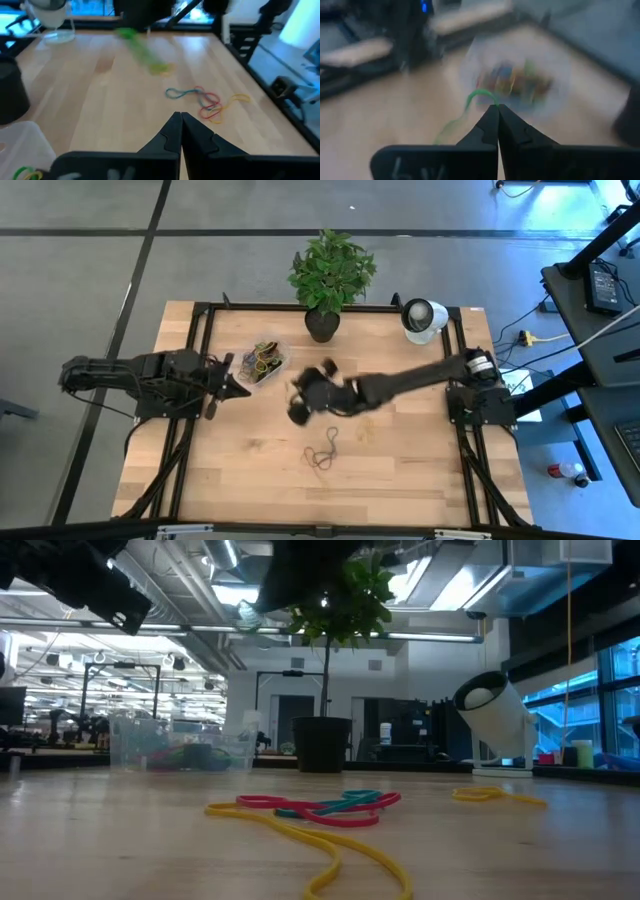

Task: Pick and place rubber bands into bin
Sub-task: Put the green rubber band into the transparent bin, then put the red rubber band into the transparent bin

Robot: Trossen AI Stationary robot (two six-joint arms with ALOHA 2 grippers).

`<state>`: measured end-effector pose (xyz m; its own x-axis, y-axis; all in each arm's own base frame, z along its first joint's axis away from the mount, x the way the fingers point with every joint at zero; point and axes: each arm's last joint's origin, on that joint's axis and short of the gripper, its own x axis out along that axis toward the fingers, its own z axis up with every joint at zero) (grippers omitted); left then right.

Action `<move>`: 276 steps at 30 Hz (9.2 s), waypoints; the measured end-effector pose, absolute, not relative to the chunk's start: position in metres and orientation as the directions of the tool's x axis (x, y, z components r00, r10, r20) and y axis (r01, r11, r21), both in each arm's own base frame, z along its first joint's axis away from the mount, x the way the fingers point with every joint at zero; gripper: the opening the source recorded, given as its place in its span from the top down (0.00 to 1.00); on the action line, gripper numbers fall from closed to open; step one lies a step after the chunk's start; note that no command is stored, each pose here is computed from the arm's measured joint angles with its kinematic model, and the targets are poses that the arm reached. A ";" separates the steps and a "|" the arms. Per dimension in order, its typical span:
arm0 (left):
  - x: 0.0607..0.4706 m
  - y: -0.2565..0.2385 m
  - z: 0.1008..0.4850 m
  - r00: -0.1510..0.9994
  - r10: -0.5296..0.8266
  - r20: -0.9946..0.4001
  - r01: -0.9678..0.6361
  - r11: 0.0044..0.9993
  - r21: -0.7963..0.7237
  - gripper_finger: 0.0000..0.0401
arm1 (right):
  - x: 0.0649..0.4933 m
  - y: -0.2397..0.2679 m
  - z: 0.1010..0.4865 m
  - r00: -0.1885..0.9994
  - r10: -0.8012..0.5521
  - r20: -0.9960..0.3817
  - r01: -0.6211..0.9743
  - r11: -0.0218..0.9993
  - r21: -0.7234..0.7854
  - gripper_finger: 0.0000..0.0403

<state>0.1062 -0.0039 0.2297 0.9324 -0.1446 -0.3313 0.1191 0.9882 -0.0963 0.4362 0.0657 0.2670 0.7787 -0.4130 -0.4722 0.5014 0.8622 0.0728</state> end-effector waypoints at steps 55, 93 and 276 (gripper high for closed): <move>0.113 -0.015 0.218 0.881 -0.112 -0.459 0.073 0.992 -0.104 1.00 | 0.469 0.023 0.263 0.711 -0.239 -0.661 0.335 0.942 0.019 0.97; 0.307 -0.140 0.215 0.764 -0.037 -0.644 0.010 0.999 -0.046 0.97 | 0.174 0.066 0.204 0.839 0.049 -0.542 0.178 0.917 0.358 0.98; 0.356 -0.098 0.303 0.791 0.089 -0.605 -0.048 0.995 0.084 1.00 | 0.171 0.077 0.203 0.846 0.030 -0.533 0.147 0.947 0.286 0.96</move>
<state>0.3560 -0.0979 0.3033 0.7914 0.0889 -0.6047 -0.0476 0.9953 0.0841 0.1709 0.0772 0.2030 0.8456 0.0296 -0.5330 0.1469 0.9470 0.2856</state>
